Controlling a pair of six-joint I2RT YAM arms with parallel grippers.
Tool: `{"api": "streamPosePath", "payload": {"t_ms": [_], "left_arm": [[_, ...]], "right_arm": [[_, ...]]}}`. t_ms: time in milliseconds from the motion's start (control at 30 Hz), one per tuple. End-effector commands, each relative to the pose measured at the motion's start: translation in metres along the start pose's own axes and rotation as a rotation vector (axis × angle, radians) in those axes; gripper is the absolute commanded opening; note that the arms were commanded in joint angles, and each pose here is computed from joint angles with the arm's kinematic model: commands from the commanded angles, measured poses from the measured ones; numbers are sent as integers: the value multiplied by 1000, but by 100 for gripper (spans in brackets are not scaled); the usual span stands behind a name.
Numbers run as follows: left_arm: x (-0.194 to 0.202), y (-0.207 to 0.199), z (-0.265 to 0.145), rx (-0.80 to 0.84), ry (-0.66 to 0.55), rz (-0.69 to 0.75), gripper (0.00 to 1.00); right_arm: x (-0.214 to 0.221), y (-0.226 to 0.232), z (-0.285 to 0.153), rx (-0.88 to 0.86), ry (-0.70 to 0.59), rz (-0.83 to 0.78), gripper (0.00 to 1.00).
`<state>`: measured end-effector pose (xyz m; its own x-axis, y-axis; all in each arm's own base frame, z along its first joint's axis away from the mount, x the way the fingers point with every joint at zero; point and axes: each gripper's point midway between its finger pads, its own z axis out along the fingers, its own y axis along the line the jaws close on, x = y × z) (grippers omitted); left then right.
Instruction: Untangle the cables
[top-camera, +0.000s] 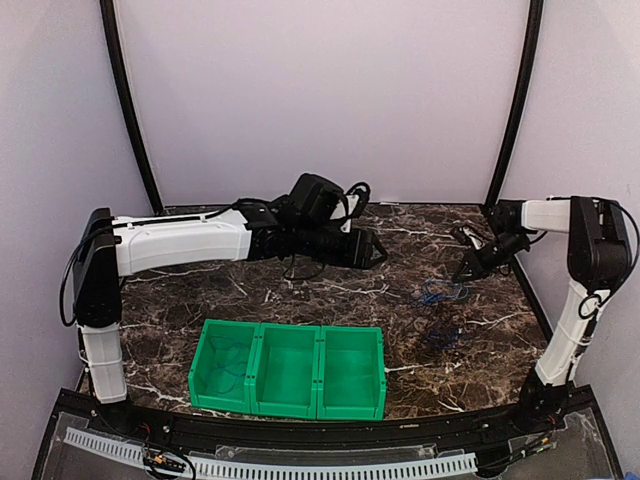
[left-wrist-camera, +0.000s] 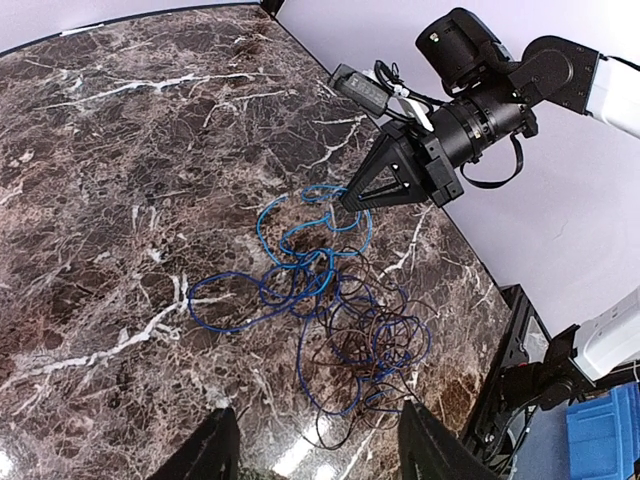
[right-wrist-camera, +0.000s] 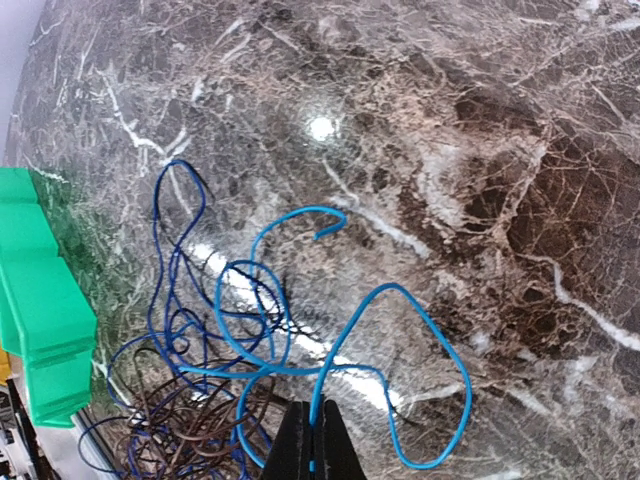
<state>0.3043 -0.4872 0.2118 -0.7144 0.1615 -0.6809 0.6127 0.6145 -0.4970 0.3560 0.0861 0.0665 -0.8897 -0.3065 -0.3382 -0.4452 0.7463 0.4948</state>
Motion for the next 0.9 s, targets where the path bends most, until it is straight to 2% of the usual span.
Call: {"api": "streamPosePath", "payload": {"t_ms": [0, 100, 267, 433, 600, 700, 867], "left_arm": [[-17, -19, 2, 99, -59, 14, 57], [-23, -35, 7, 159, -104, 70, 57], [-41, -65, 15, 199, -244, 182, 61], [-57, -91, 13, 235, -398, 215, 63], [-66, -123, 5, 304, -496, 285, 64], [-66, -123, 13, 290, -498, 289, 64], [-66, -140, 7, 404, -521, 276, 65]], "right_arm": [[-29, 41, -47, -24, -124, -125, 0], [-45, 73, -86, 3, -215, -253, 0], [-54, 129, -132, -16, -312, -430, 0], [-51, 176, -144, -69, -331, -545, 0], [-46, 202, -154, -117, -348, -611, 0], [-46, 214, -162, -131, -368, -640, 0], [-40, 223, -167, -151, -380, -664, 0]]}}
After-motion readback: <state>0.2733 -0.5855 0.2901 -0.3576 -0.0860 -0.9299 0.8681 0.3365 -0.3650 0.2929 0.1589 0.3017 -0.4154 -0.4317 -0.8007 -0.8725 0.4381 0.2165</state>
